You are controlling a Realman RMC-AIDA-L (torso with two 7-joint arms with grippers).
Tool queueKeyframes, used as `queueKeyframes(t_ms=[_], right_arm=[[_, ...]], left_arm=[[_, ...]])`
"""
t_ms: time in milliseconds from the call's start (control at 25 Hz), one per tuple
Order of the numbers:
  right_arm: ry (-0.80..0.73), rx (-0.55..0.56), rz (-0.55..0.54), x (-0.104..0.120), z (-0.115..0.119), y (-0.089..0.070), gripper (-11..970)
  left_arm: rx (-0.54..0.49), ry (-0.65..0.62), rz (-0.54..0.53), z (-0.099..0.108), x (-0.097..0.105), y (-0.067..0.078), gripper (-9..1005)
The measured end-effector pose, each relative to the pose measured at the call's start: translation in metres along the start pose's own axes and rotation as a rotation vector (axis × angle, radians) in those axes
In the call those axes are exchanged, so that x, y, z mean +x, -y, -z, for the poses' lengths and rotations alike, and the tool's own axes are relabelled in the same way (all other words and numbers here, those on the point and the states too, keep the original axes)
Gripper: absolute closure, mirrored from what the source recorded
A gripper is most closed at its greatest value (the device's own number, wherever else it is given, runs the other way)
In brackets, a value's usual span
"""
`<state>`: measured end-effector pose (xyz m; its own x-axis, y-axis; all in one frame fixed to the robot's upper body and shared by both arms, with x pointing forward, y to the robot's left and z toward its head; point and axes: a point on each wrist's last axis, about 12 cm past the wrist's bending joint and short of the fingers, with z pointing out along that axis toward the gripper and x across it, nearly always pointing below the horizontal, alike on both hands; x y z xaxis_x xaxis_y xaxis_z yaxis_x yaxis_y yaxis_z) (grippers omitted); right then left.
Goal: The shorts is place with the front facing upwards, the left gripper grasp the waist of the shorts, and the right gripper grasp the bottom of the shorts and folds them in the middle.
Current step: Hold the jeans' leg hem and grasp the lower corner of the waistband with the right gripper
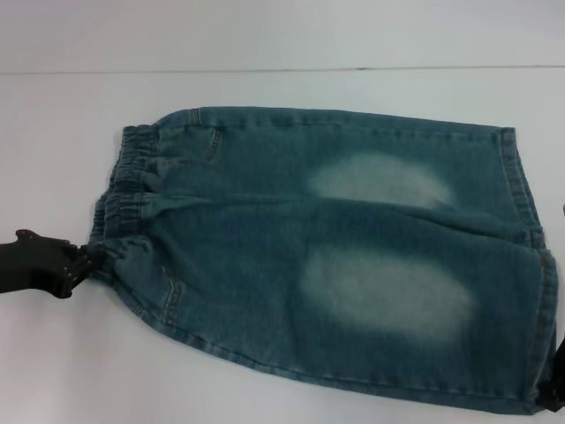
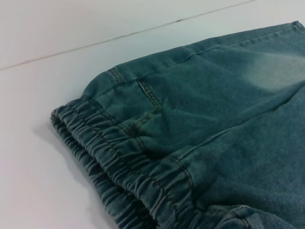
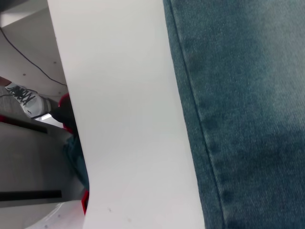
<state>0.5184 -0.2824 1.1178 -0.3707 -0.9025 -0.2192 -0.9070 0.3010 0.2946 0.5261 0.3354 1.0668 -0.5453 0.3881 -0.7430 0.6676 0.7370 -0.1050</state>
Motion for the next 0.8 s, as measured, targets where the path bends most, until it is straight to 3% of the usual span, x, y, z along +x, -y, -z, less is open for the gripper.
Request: queueKeyframes(t_ms=[200, 800], right_arm=[[-0.001, 0.007, -0.004, -0.002, -0.002, 0.001, 901], [0.032, 0.011, 0.049, -0.004, -0.009, 0.0, 906]], left_arm=[[0.0, 0.001, 0.0, 0.0, 0.0, 0.0, 908], [0.005, 0.007, 0.01, 0.001, 0.002, 0.0, 899]])
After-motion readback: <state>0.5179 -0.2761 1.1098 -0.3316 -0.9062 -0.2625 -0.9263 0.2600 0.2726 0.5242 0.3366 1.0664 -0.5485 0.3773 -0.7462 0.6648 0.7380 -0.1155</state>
